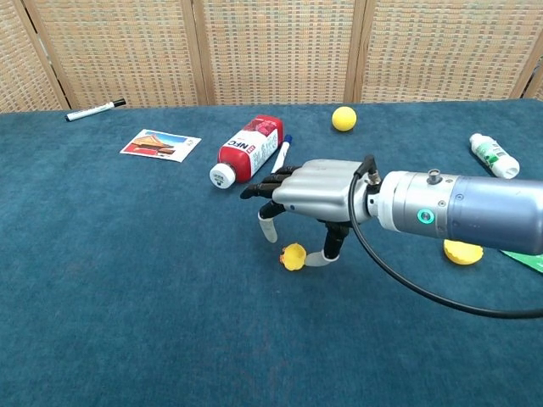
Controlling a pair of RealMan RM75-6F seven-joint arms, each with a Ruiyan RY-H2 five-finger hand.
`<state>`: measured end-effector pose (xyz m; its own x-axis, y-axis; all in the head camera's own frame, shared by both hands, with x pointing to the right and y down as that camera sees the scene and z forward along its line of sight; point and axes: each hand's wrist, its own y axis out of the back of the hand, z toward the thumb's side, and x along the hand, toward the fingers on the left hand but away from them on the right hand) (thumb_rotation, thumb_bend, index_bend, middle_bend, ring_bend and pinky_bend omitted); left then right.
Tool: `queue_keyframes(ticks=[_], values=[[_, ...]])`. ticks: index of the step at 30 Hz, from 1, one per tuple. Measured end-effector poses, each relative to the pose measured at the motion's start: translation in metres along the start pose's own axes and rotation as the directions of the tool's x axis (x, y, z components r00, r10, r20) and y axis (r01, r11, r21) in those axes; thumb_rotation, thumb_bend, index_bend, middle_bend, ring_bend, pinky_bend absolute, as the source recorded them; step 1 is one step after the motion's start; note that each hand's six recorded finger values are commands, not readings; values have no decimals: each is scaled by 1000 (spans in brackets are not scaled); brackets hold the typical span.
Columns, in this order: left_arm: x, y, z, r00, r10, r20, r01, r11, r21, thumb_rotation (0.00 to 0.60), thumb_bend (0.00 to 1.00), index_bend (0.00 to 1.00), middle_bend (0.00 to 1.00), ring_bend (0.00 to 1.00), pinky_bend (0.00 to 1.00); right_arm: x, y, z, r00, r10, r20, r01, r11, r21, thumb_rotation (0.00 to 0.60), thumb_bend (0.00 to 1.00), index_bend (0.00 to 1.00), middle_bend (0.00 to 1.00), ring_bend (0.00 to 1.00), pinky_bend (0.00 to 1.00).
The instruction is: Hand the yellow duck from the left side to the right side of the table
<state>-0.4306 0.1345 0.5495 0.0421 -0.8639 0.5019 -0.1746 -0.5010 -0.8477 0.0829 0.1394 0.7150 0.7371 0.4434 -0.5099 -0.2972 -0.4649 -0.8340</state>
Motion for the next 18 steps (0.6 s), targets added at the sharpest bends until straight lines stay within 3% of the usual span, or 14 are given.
queue_keyframes(ticks=[18], values=[[1,-1,1,1000,-7,3,7,1000,-1,600,0,0,0,0,0,-2,-12,-2,1000,26,1,-26,1000,18,600,262,388,1,0,0]])
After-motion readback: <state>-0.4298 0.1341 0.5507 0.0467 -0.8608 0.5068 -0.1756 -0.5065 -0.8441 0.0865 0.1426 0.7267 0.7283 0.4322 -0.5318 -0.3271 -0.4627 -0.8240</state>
